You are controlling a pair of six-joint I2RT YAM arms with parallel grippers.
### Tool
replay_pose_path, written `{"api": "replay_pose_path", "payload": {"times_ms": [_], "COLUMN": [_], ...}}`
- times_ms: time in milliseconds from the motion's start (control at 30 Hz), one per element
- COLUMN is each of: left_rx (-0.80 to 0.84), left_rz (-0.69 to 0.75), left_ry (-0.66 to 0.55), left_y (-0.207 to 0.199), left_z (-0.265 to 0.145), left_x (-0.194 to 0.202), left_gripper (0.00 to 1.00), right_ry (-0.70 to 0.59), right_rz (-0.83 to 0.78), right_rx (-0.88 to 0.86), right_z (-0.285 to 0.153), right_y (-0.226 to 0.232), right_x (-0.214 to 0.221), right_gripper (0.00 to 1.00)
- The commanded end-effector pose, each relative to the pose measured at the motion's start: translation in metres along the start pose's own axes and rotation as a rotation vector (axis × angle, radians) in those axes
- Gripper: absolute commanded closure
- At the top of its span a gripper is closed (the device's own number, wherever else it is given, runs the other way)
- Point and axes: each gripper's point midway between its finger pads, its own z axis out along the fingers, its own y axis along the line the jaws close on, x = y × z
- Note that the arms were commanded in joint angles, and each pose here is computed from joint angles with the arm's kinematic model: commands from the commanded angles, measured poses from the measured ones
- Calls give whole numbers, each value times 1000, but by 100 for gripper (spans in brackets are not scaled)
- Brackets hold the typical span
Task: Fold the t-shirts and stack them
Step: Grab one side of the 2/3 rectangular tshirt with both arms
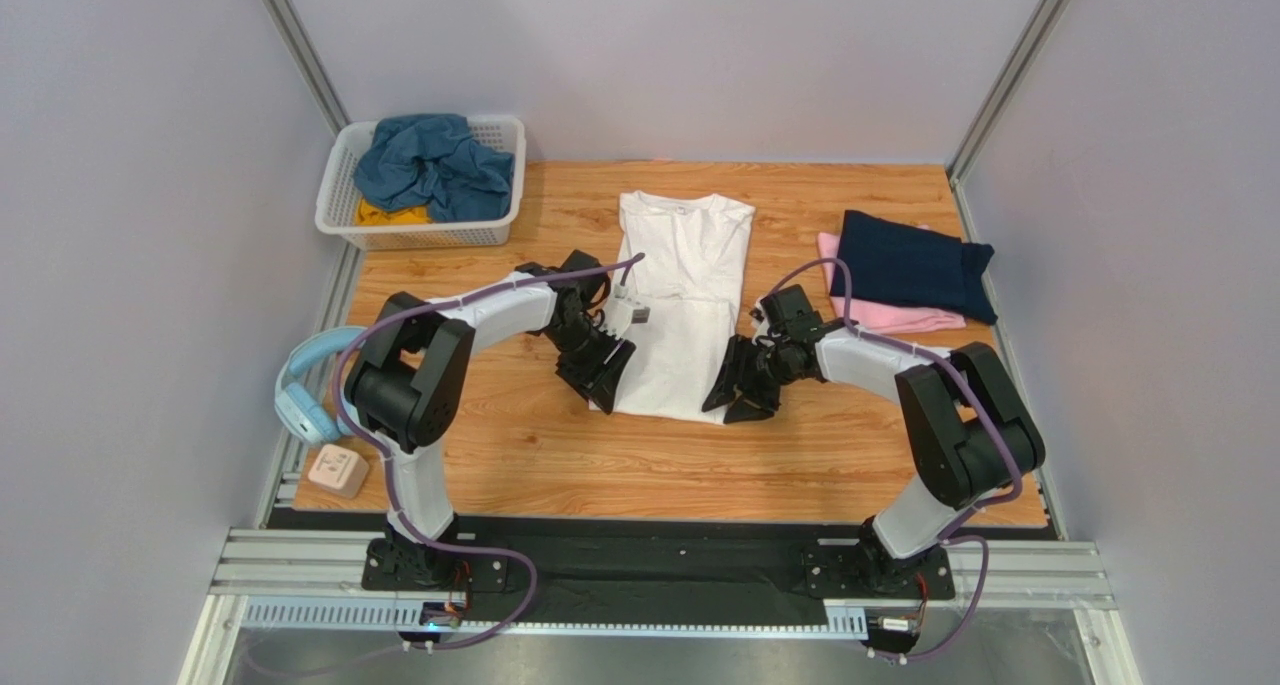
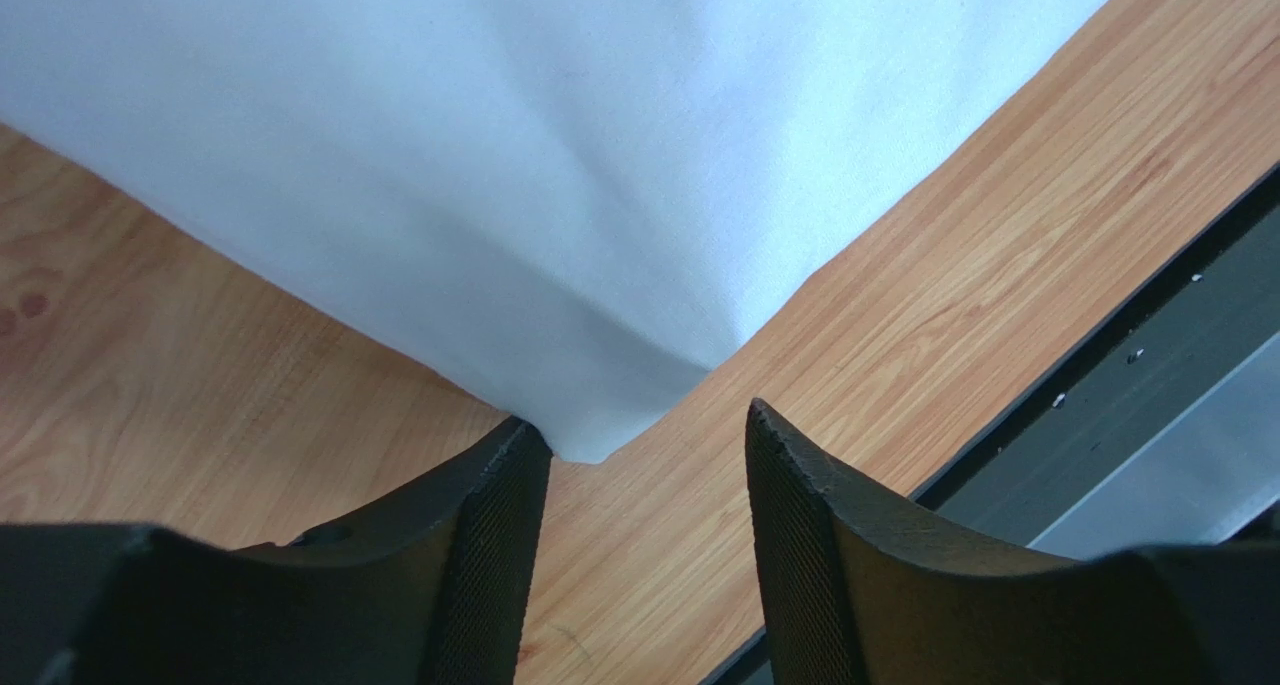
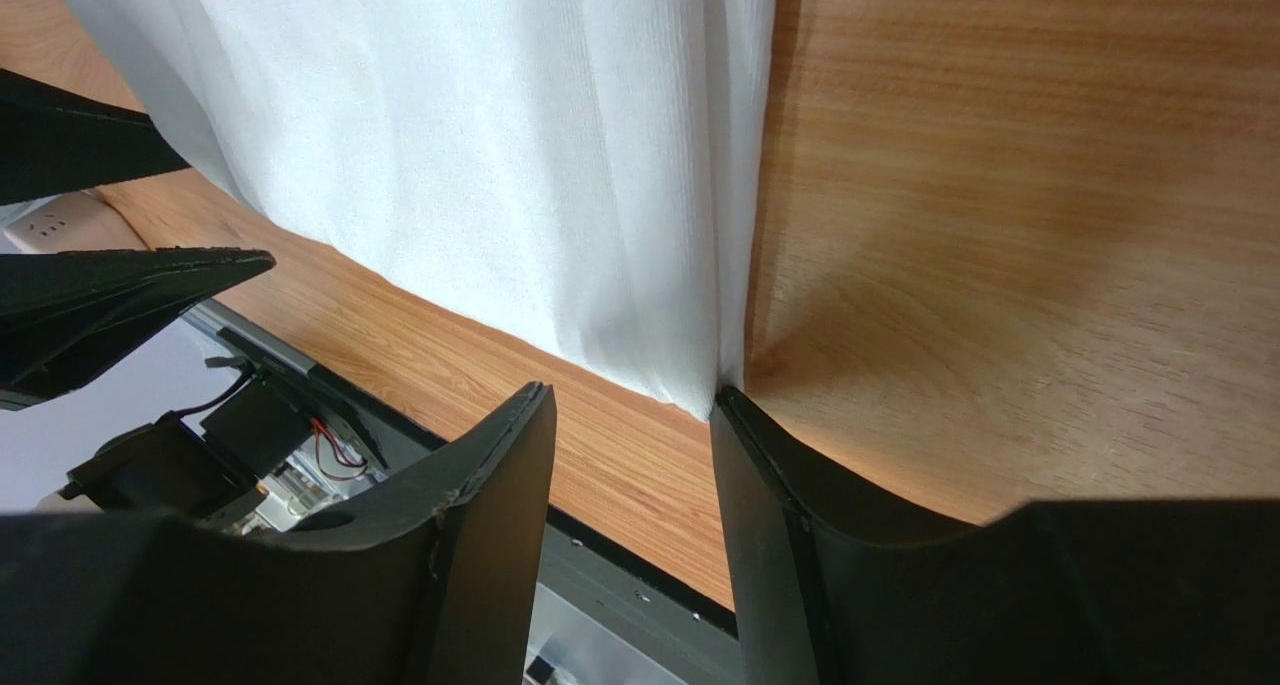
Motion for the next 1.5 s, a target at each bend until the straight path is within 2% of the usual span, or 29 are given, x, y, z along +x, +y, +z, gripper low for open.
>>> {"api": "replay_pose_path", "payload": {"times_ms": [0, 133, 233, 333, 467, 500, 767, 1033, 1233, 1300, 1333, 1400, 1467], "left_rx": [30, 40, 38, 35, 39, 41, 29, 25, 20, 15, 12, 23, 28], "left_rz": [5, 8, 11, 15, 13, 15, 26, 32, 41, 47, 50, 62, 77], "left_ry": [28, 37, 44, 45, 51, 51, 46, 47, 52, 51, 52, 55, 48], "left_y": [-4, -5, -5, -5, -5, -5, -4, -3, -2, -2, -2, -4, -7], "left_z": [11, 11, 9, 9, 11, 11, 7, 7, 6, 4, 3, 1, -5], "left_x": [5, 8, 10, 11, 11, 11, 10, 8, 9, 8, 8, 8, 7], "left_gripper": [45, 52, 53, 52, 52, 52, 52, 54, 61, 69, 73, 87, 100], "right_ry": [-7, -8, 16, 14, 17, 24, 15, 5, 5, 6, 8, 12, 14], "right_rz": [2, 2, -2, -13, -36, -35, -61, -68, -71, -68, -66, -62, -55], "right_rx": [-26, -26, -28, -6, 17, 34, 73, 71, 59, 43, 42, 32, 20], "right_z": [3, 4, 4, -1, -4, -6, -14, -2, 5, 5, 5, 3, -1], "right_y": [3, 3, 3, -2, -5, -8, -18, -14, -10, -8, -9, -8, -7], "right_x": [-3, -5, 0, 4, 4, 6, 14, -2, -10, -9, -8, -4, 2], "right_gripper": [53, 54, 55, 50, 37, 37, 38, 45, 57, 66, 82, 100, 100]}}
